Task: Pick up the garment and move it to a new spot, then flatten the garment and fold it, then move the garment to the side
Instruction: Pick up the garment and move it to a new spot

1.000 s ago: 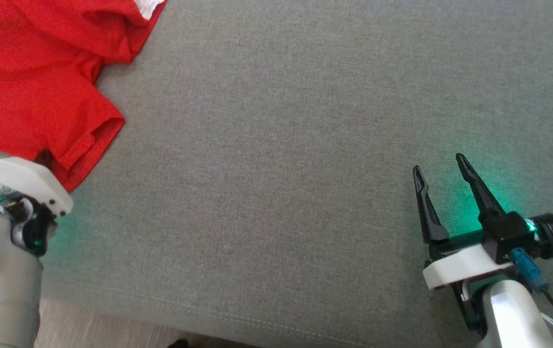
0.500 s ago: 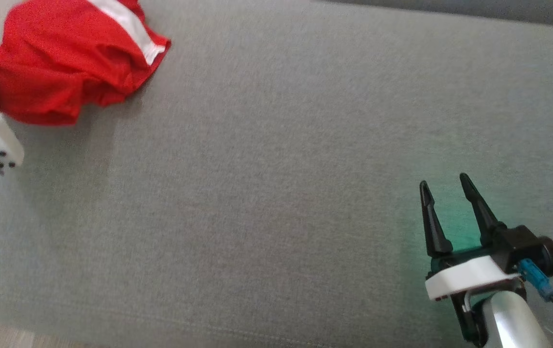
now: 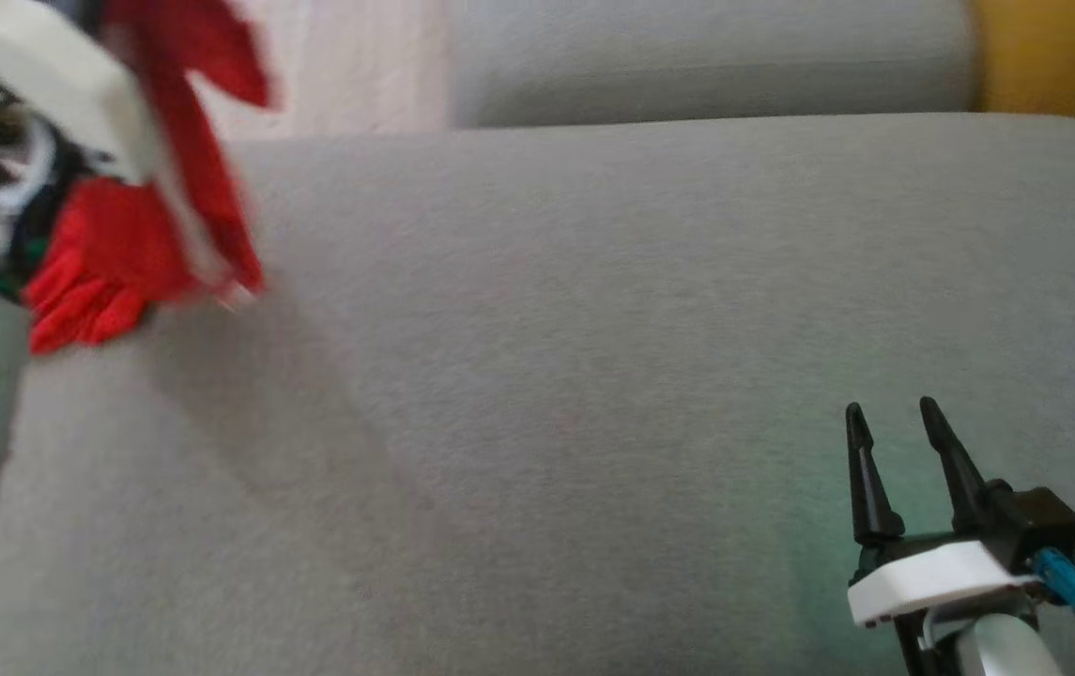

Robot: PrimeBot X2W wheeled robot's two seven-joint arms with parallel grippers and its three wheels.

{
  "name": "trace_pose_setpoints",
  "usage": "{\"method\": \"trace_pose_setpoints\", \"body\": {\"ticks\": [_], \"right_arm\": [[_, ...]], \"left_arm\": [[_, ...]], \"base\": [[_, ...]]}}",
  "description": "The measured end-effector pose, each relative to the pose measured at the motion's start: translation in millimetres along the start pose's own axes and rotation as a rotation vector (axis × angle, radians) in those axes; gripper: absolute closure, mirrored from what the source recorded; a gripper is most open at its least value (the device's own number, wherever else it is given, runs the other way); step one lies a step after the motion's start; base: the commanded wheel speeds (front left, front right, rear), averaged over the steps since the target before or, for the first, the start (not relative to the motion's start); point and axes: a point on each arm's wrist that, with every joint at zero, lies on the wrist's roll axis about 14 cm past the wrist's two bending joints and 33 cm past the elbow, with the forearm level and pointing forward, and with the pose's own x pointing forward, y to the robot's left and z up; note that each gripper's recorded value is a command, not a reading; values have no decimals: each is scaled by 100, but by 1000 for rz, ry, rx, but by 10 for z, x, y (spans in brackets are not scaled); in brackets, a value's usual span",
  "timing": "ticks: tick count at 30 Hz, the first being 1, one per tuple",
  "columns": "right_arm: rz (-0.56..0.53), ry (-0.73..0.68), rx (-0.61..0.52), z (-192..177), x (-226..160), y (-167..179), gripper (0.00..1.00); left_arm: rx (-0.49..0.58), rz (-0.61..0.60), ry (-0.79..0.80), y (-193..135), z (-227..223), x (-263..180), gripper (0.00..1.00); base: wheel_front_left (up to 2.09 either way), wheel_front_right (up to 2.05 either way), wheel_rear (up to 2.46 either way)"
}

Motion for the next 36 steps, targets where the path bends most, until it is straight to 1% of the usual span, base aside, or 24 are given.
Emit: {"method": "trace_pose_setpoints", "body": {"ticks": [5,9,13,15,17,18,19,20,21,22,23,24,25,27,29,32,36], "right_arm": [[-80,-31,0,89,-171,-237,0],[-108,-16,8,40,-223,-310,0],[-113,4,20,-18,-150,-330,0],[-112,-3,24,8,-67,-343,0],[-115,-10,28,35,10,-370,0],[-115,-10,28,35,10,-370,0],[-121,-9,28,36,38,-397,0],[-129,-7,28,30,56,-430,0],[-137,0,26,10,67,-462,0],[-148,12,24,-26,64,-498,0],[-159,26,25,-71,52,-531,0],[-171,39,29,-115,38,-565,0],[-182,52,28,-152,25,-597,0],[-201,70,26,-207,2,-655,0],[-217,77,25,-231,-10,-705,0],[-212,72,25,-219,8,-697,0],[-181,48,15,-147,62,-613,0]], "left_arm": [[-12,-219,-27,-834,206,189,100],[-76,-366,-12,-1471,91,373,100],[-213,-459,53,-2052,-357,576,100],[-268,-483,107,-2274,-667,664,87],[-314,-494,164,-2451,-973,749,85],[-314,-494,164,-2451,-973,749,84],[-332,-492,184,-2513,-1106,796,84],[-340,-492,202,-2563,-1232,839,77],[-343,-484,217,-2594,-1357,886,73],[-347,-483,238,-2637,-1490,922,75],[-355,-485,264,-2685,-1622,944,69],[-364,-483,283,-2723,-1743,965,45],[-369,-472,293,-2742,-1845,989,0],[-370,-463,292,-2774,-1961,1035,0],[-382,-446,270,-2761,-1967,1078,0],[-392,-419,213,-2677,-1874,1090,0],[-391,-376,142,-2498,-1717,1011,0]], "base": [[0,0,0],[0,0,0],[0,0,0],[0,0,0],[0,0,0],[0,0,0],[0,0,0],[0,0,0],[0,0,0],[0,0,0],[0,0,0],[0,0,0],[0,0,0],[0,0,0],[0,0,0],[0,0,0],[0,0,0]]}}
